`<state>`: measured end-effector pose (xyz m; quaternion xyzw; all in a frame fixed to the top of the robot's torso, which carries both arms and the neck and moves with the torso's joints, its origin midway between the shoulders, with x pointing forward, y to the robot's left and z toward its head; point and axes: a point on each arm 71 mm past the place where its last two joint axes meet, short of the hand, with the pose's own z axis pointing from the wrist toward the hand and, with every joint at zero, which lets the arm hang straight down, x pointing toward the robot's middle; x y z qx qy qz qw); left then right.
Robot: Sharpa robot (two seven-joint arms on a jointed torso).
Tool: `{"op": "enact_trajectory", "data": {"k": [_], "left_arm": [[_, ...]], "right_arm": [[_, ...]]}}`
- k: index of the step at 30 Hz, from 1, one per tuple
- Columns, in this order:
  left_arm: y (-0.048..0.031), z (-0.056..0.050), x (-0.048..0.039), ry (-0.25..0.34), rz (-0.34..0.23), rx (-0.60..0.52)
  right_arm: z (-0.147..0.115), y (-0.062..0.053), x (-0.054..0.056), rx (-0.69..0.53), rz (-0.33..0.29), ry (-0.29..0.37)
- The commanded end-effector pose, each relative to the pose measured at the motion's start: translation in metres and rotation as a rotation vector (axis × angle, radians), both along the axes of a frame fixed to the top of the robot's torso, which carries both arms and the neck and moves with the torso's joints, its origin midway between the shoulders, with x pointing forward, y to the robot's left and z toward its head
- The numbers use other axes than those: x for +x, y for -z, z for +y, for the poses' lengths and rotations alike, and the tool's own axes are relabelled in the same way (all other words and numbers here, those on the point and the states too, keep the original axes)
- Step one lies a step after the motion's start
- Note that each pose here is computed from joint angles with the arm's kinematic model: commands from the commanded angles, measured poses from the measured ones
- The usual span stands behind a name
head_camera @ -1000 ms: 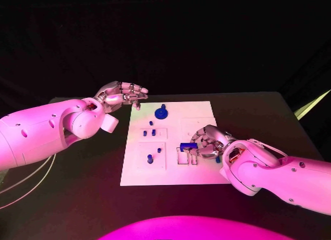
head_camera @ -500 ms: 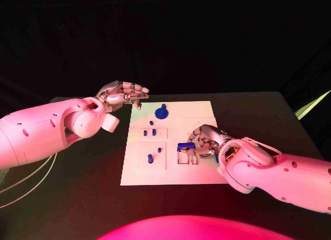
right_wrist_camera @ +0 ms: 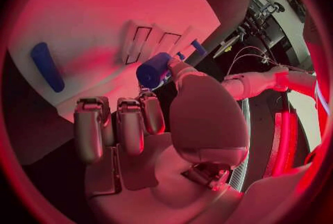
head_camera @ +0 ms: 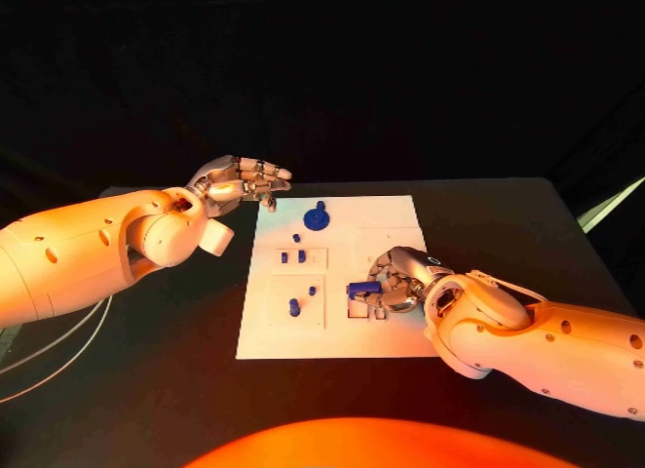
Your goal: Assemble the parts on the task board
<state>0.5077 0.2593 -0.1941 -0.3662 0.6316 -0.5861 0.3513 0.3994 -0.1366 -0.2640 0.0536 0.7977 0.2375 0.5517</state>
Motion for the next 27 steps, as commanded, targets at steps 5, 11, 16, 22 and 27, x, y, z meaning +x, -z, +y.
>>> {"op": "enact_trajectory", "data": {"k": [5, 11, 16, 22, 27], "left_arm": [[-0.0006, -0.0008, -0.0001, 0.002, -0.001, -0.001], [-0.0006, -0.0003, -0.0002, 0.000, 0.000, 0.000], [-0.0006, 0.0000, -0.0003, -0.001, 0.000, 0.000], [-0.0005, 0.0001, -0.0003, 0.000, 0.001, 0.001], [-0.0005, 0.0008, -0.0003, -0.001, 0.001, 0.002]], "right_arm": [[0.0007, 0.0029, -0.0018, -0.042, 0.020, -0.031], [0.0027, 0.0052, -0.0052, -0.084, 0.054, -0.069], [0.0038, 0.0065, -0.0067, -0.113, 0.067, -0.087], [0.0047, 0.0071, -0.0069, -0.137, 0.067, -0.095], [0.0064, 0.0062, -0.0074, -0.137, 0.058, -0.097]]}}
